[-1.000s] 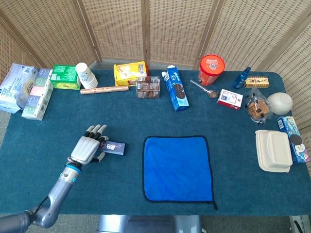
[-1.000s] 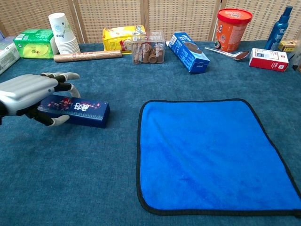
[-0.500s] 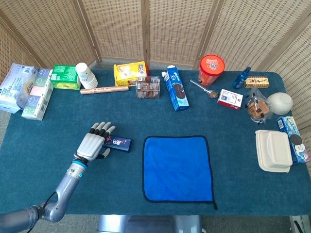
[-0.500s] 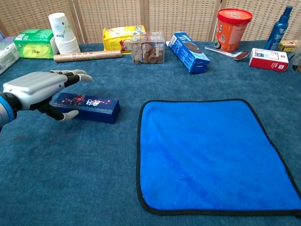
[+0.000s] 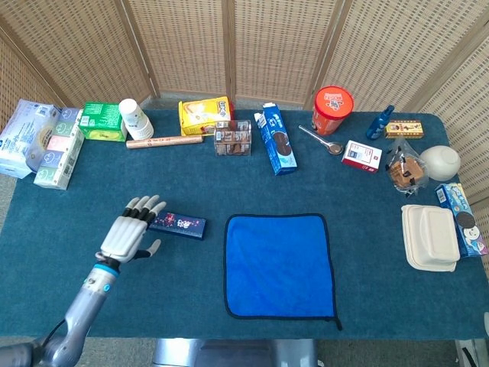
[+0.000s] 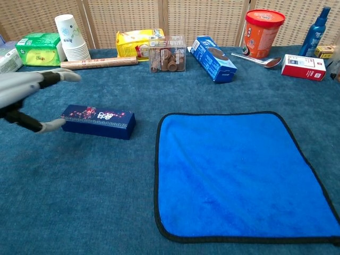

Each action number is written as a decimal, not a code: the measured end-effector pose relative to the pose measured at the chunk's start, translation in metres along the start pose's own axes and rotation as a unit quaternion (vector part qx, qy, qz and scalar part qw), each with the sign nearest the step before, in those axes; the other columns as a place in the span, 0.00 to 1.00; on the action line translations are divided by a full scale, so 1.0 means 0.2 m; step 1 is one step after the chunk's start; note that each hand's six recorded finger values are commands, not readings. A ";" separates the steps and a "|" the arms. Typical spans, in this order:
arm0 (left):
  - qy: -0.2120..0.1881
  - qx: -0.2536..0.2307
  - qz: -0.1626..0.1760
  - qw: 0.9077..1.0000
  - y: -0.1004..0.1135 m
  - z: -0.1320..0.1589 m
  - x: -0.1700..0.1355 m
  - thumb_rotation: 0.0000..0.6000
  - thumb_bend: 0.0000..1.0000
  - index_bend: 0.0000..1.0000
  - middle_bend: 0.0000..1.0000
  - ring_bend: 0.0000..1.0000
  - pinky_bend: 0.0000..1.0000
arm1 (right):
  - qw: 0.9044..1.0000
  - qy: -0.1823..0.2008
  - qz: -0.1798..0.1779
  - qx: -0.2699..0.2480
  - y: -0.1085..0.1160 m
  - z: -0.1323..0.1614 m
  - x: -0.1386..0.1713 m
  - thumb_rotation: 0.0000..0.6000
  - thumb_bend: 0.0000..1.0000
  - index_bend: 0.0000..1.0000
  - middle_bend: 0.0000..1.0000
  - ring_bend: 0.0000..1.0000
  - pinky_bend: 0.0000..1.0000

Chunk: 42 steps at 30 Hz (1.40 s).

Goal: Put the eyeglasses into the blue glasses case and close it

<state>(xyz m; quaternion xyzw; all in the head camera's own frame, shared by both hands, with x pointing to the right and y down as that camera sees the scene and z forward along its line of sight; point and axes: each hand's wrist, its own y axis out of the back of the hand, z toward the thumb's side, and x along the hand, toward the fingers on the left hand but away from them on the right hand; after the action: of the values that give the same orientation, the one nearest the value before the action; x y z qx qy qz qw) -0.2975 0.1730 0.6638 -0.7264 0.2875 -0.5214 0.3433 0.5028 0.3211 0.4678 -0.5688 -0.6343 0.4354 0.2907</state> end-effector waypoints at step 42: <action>0.139 -0.044 0.063 0.987 0.10 -0.38 -1.03 0.83 0.35 0.00 0.00 0.00 0.01 | 0.963 0.066 0.134 0.224 -0.46 0.20 -0.29 0.56 0.35 0.11 0.13 0.00 0.05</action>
<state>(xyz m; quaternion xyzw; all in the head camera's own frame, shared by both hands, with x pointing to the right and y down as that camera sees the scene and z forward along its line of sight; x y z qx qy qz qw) -0.4309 0.3053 0.5483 -0.6417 0.4002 -0.5813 0.3002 0.4363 0.2573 0.5376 -0.5967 -0.4178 0.5628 0.3908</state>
